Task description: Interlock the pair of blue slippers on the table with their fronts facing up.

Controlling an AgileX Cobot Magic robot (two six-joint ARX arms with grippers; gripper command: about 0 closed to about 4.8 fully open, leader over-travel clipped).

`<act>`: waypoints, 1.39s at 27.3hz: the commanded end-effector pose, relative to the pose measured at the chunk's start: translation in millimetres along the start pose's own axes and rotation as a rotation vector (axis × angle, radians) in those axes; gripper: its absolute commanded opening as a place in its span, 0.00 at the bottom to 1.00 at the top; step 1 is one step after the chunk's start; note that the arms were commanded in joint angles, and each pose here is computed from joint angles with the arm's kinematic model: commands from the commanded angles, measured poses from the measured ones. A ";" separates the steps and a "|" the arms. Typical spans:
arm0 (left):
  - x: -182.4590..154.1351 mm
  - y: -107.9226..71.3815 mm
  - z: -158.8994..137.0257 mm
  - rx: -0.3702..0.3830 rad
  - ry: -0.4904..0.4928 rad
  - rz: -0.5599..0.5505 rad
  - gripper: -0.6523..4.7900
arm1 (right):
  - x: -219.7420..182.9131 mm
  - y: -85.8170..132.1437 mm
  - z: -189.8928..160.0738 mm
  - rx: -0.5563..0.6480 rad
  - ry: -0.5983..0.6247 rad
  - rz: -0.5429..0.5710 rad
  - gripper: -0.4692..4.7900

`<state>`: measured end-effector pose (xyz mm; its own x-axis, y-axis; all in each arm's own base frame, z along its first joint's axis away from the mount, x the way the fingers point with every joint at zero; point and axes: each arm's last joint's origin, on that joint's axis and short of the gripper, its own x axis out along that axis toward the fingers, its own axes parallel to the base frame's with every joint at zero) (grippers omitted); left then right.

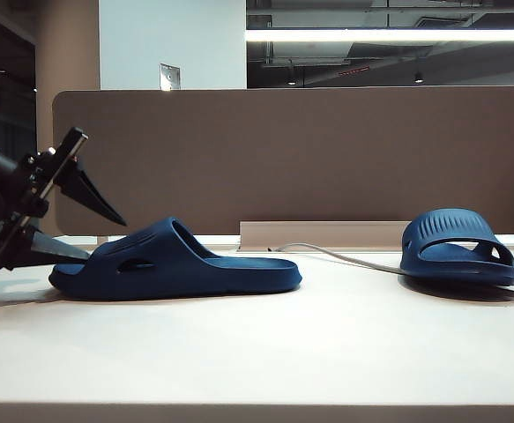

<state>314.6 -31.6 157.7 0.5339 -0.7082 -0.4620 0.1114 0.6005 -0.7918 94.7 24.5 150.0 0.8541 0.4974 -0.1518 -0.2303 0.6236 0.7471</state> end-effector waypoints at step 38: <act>-45.0 -54.9 12.7 0.196 0.037 -0.385 0.11 | 8.6 48.9 62.7 0.218 -0.276 -0.041 0.47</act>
<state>295.6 -27.4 224.0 0.3989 -0.8996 -0.1778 0.4197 0.3515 -0.8369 114.2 20.5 225.3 0.9616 0.2741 0.0108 -0.1437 0.4698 0.8710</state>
